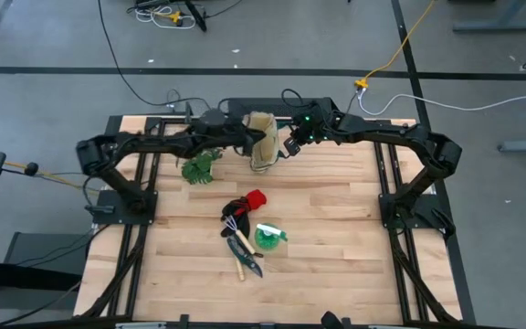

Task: Pick & Place Garden tools in Gardening bag
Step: Prepare the white gardening bag on the table, then put the green spray bottle into the white gardening bag

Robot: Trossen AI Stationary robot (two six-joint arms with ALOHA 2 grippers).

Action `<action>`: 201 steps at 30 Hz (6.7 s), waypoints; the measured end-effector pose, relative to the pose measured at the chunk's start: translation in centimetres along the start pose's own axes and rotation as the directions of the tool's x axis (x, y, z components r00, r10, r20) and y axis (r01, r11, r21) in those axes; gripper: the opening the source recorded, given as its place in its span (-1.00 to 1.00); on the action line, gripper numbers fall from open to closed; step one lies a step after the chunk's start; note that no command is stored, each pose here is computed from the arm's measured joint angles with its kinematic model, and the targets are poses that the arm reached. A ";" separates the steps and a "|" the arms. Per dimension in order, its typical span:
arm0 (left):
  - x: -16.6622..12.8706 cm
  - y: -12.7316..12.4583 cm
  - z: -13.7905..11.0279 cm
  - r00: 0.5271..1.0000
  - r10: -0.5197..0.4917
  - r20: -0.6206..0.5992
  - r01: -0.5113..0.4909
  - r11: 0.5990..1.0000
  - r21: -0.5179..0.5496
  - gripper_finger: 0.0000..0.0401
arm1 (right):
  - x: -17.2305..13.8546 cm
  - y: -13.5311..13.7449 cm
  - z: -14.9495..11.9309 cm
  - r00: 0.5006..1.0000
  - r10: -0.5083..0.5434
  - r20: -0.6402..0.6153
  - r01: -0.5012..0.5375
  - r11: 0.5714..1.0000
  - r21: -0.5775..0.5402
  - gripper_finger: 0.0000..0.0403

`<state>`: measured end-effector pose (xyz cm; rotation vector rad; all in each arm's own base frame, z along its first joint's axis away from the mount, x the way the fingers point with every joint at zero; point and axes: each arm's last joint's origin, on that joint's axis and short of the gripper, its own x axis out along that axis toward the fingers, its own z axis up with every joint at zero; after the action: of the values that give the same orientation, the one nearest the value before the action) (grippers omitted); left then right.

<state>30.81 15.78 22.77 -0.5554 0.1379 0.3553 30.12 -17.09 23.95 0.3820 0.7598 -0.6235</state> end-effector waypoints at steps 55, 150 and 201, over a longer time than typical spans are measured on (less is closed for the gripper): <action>1.7 0.5 -0.1 0.978 0.159 -0.134 -0.158 0.987 0.014 -0.57 | 0.0 0.2 0.0 0.999 0.051 -0.006 -0.051 0.999 0.012 -0.47; -2.7 -1.5 3.7 0.991 0.097 -0.090 -0.086 0.989 0.116 -0.56 | -0.1 1.4 0.1 0.994 0.109 0.019 -0.108 0.994 -0.034 -0.09; -4.3 -7.0 -0.5 0.909 -0.054 -0.413 0.149 0.968 0.202 -0.56 | -12.4 20.0 -10.9 0.859 0.477 -0.187 -0.512 0.798 -0.317 -0.09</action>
<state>29.39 8.77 26.72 -0.3978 0.5438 0.1131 30.44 8.54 27.77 0.2592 0.8070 0.0379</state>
